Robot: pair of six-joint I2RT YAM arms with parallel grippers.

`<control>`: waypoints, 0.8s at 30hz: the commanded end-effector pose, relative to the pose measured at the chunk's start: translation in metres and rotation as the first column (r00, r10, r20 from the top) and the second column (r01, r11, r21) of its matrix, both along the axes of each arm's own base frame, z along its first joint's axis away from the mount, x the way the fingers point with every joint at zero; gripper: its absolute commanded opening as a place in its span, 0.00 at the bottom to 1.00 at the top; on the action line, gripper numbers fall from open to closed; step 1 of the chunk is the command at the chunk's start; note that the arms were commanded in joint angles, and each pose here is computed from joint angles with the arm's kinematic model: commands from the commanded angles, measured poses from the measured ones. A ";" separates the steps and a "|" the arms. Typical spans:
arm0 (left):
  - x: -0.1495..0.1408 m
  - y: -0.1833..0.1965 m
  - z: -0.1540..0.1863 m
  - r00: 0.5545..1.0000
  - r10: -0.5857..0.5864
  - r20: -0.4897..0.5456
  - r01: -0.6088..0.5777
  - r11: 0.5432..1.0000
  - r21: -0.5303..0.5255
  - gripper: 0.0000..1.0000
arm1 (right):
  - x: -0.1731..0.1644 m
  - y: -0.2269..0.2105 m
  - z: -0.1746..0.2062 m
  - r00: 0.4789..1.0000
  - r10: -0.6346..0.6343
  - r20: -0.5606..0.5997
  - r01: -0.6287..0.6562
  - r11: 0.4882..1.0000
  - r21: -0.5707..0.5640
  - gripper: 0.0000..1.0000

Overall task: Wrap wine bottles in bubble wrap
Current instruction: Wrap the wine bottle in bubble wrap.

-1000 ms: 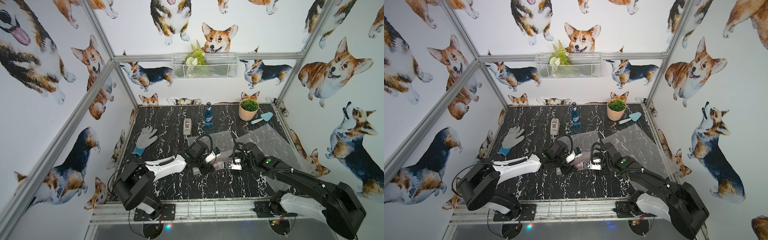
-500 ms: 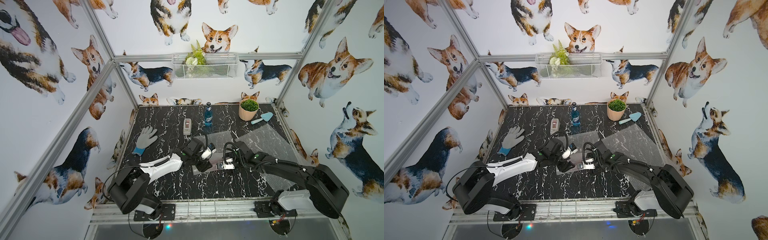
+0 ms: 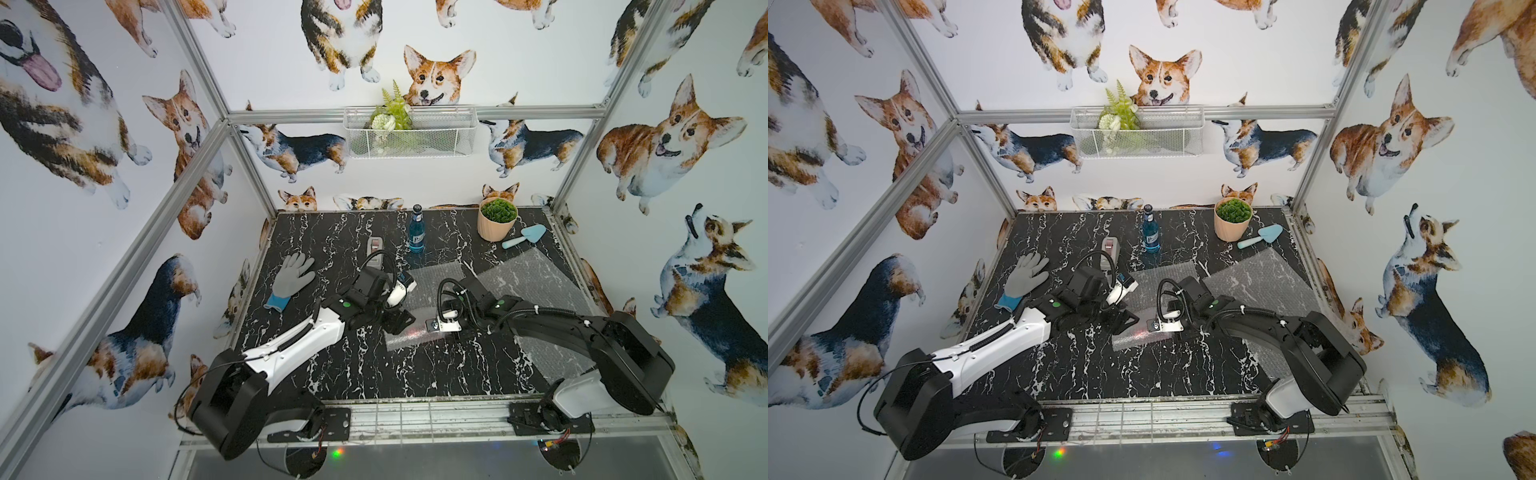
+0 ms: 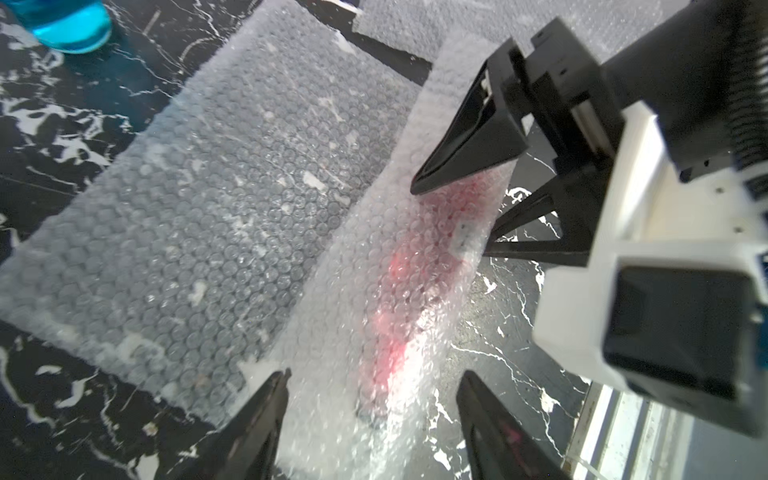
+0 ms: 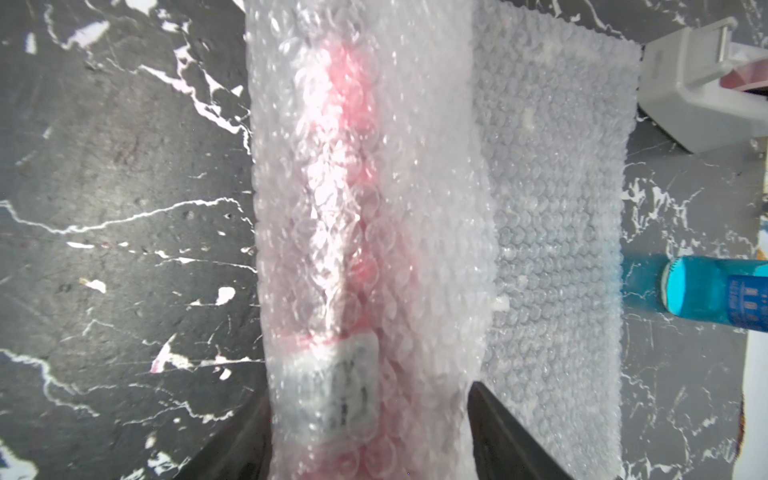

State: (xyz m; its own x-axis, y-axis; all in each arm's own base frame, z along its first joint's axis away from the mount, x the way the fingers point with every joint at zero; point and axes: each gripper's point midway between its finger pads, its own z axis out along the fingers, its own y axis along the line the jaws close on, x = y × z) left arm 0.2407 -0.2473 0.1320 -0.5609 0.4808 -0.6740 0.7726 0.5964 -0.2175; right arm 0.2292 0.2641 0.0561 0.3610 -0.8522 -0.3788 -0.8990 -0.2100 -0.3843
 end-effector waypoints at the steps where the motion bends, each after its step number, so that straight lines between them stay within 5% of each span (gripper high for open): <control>1: -0.002 0.019 0.007 0.997 0.059 -0.048 -0.060 0.998 -0.015 0.68 | -0.014 0.005 -0.002 0.994 0.020 -0.106 -0.019 1.000 0.008 0.72; 10: 0.005 0.034 0.014 0.992 0.106 -0.075 -0.109 0.993 -0.036 0.68 | -0.036 0.001 -0.010 0.960 0.001 -0.279 -0.013 0.999 -0.041 0.72; 24: 0.007 0.037 0.021 0.990 0.112 -0.081 -0.117 0.992 -0.050 0.68 | -0.041 -0.002 -0.025 0.944 -0.027 -0.328 -0.003 0.996 -0.092 0.68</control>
State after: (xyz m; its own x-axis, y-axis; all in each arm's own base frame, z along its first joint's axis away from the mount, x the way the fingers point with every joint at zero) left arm 0.2499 -0.2099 0.1467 -0.6627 0.3764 -0.6474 0.6736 0.6773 -0.2957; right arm 0.2073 0.2728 0.0383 0.2627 -0.8682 -0.4209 -0.9639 -0.2165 -0.1551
